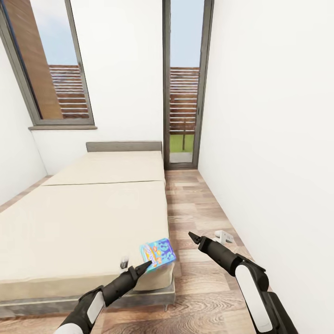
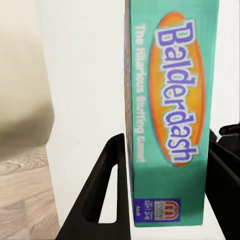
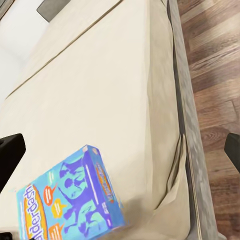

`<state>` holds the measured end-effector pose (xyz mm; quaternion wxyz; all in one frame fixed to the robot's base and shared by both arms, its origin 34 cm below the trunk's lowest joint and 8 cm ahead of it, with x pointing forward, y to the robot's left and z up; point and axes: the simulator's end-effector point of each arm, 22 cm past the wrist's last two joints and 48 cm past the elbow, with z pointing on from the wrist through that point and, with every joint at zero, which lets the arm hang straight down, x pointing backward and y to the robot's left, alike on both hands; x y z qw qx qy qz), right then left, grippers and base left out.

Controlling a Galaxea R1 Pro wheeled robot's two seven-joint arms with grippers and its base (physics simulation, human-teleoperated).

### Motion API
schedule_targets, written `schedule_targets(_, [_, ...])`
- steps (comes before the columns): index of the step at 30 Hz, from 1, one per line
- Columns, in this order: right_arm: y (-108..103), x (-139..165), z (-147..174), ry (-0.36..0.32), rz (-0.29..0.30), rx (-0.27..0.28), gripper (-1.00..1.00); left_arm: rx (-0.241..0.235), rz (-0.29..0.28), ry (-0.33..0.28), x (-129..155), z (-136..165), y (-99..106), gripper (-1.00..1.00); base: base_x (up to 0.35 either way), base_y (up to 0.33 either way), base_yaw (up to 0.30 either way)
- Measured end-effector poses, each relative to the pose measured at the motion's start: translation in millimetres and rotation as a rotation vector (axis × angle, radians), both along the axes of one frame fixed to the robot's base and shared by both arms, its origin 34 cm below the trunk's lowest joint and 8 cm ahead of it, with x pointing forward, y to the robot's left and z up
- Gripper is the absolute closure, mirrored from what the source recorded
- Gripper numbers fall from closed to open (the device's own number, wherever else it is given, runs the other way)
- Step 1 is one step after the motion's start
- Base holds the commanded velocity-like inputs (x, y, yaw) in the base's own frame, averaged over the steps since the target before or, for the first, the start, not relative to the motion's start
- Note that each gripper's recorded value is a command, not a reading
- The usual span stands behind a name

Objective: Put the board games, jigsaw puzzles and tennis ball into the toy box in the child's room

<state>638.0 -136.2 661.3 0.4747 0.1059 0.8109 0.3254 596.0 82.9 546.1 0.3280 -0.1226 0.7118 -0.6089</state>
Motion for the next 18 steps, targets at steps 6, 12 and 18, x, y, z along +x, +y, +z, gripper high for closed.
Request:
schedule_targets(6, [0.3, -0.1, -0.1, 0.0, 0.0, 0.0, -1.0, -0.015, -0.07, -0.004, -7.7, 8.6, 27.1, 1.0, 0.0, 0.0, 0.0])
schedule_targets(12, [0.3, -0.1, 0.1, 0.0, 0.001, 0.001, -1.0, 0.008, -0.123, -0.02, -5.5, 26.2, 52.1, 1.0, 0.0, 0.0, 0.0])
schedule_targets(18, [0.1, -0.2, -0.1, 0.001, 0.001, 0.001, -1.0, 0.01, -0.15, -0.051, -1.7, 50.7, 76.6, 1.0, 0.0, 0.0, 0.0])
